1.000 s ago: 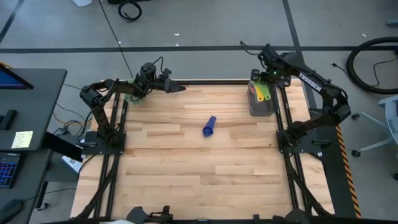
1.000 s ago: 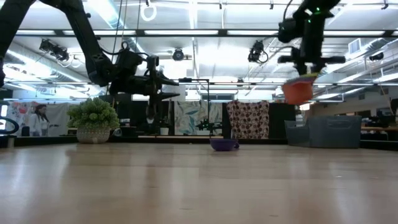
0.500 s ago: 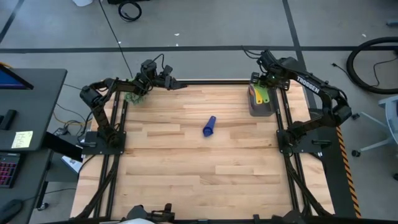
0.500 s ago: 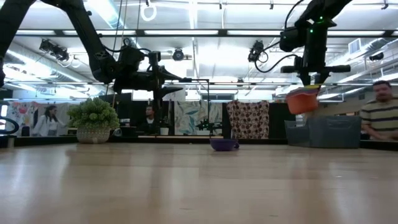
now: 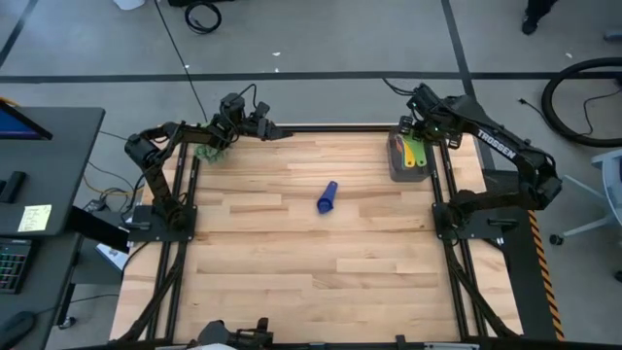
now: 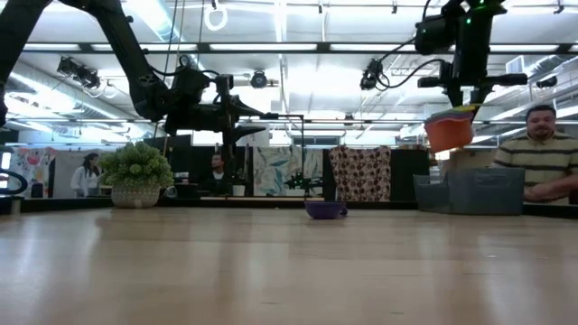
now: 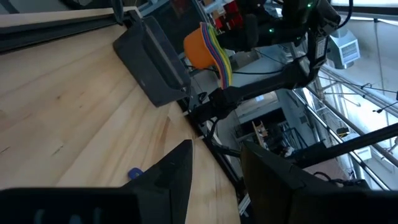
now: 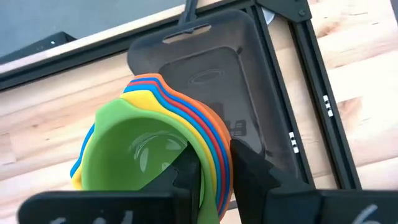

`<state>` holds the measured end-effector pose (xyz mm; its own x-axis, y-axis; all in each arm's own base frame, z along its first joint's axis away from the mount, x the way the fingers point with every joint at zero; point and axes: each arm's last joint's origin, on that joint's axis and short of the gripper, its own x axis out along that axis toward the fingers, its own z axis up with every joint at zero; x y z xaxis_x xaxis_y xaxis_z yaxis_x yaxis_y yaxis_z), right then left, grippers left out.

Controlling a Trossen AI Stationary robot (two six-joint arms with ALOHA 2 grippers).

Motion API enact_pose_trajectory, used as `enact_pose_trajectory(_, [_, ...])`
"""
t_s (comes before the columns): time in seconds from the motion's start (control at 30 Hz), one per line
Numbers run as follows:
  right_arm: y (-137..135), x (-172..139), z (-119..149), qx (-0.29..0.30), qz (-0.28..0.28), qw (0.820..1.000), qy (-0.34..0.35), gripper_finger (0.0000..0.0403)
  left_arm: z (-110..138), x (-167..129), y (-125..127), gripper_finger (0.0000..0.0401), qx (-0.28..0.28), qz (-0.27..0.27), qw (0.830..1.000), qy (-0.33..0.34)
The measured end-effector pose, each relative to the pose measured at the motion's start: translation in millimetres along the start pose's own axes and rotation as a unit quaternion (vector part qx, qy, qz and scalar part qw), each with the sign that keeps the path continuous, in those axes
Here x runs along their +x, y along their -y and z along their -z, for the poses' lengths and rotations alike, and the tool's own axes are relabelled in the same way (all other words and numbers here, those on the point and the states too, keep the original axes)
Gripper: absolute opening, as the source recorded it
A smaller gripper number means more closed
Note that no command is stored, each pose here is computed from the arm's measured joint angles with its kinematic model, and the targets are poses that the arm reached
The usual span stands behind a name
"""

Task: Nest measuring cups in basket
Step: Put the stack of measuring cups into the black bin

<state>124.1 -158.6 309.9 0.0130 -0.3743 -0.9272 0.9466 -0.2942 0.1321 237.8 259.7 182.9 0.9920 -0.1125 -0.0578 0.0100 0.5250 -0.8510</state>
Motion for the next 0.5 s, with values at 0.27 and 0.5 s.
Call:
enact_pose_trajectory(0.27, [14, 1, 14, 0.031, -0.008, 0.999, 0.019, 0.0073, 1, 0, 1, 0.0141, 0.000, 0.013, 1.000, -0.017])
enact_pose_trajectory(0.5, [13, 24, 24, 0.048, -0.056, 0.997, 0.029, 0.0073, 1, 0, 1, 0.0141, 0.000, 0.013, 1.000, -0.017])
